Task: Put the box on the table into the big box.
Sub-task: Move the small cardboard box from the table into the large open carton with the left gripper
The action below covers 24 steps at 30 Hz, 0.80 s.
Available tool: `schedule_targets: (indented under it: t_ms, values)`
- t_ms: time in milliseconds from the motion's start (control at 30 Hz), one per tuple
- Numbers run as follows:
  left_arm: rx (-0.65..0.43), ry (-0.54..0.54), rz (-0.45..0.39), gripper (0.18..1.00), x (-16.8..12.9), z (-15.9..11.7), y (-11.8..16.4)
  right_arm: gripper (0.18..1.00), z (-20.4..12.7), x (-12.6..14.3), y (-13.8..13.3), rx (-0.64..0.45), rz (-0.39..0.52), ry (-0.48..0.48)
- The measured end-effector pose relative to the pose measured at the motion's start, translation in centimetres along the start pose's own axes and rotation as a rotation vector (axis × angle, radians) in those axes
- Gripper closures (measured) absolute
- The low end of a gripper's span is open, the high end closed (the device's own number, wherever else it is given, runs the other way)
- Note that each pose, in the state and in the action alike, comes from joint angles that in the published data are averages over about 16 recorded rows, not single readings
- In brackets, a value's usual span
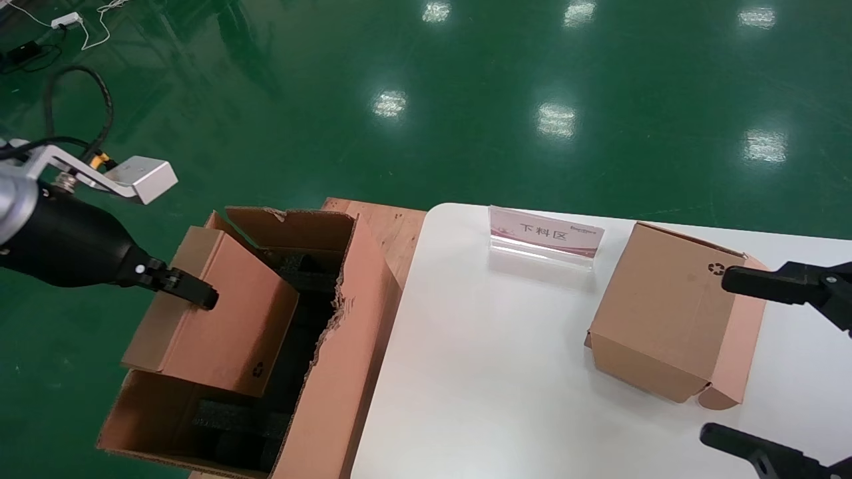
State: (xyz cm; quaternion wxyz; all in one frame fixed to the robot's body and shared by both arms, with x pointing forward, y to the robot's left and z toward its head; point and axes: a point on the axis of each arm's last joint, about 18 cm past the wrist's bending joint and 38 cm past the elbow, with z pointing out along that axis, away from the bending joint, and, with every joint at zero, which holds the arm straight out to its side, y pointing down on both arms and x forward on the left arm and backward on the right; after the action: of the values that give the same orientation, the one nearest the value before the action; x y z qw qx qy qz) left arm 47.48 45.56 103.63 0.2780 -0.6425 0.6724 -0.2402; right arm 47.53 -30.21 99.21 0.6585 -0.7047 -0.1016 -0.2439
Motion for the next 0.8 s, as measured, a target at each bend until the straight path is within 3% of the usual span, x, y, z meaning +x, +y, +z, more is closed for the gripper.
schedule_targets:
  t_ms: [800]
  values:
    - [-0.002,-0.042,-0.058,0.762,-1.0,3.6,0.7,0.183,0.0,0.0,0.0,0.000,0.000,0.000]
